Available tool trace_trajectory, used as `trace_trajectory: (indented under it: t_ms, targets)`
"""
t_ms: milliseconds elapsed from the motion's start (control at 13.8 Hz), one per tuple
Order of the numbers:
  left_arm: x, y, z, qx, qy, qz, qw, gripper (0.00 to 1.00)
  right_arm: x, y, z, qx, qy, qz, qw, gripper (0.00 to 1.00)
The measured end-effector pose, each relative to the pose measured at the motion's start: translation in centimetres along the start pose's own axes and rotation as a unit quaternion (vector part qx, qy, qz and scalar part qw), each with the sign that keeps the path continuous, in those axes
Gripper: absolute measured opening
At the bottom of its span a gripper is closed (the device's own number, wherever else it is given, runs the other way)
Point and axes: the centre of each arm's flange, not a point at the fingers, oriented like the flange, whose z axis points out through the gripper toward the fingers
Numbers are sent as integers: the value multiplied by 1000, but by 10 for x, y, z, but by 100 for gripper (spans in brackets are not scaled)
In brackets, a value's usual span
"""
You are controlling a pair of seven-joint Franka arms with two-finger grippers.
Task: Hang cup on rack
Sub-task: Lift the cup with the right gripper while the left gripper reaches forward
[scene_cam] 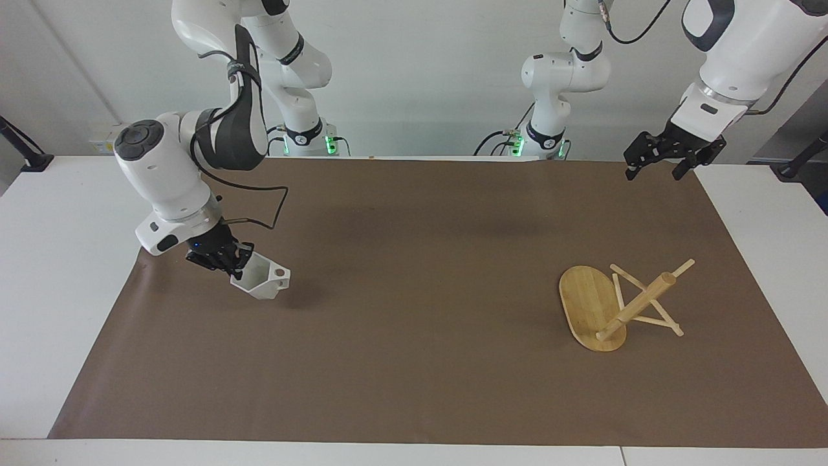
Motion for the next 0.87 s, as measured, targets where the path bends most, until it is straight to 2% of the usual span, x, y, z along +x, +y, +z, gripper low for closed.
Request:
trace_trajectory:
  t_ms: [290, 435, 580, 725, 870]
  targets:
    - [-15, 2, 19, -29, -38, -86, 995, 100, 1, -1, -42, 2, -22, -2, 1000, 4]
    - [-25, 7, 27, -51, -57, -159, 984, 100, 1, -6, -70, 3, -24, -5, 1000, 4]
    - [-33, 14, 30, -70, -82, -234, 966, 100, 1, -20, -87, 13, -17, -12, 1000, 4]
    - [-41, 19, 33, -74, -99, -273, 954, 100, -1, -40, -94, 50, -12, 4, 999, 4]
    - [-46, 25, 37, -76, -106, -283, 950, 100, -1, -56, -97, 108, -14, 36, 993, 4]
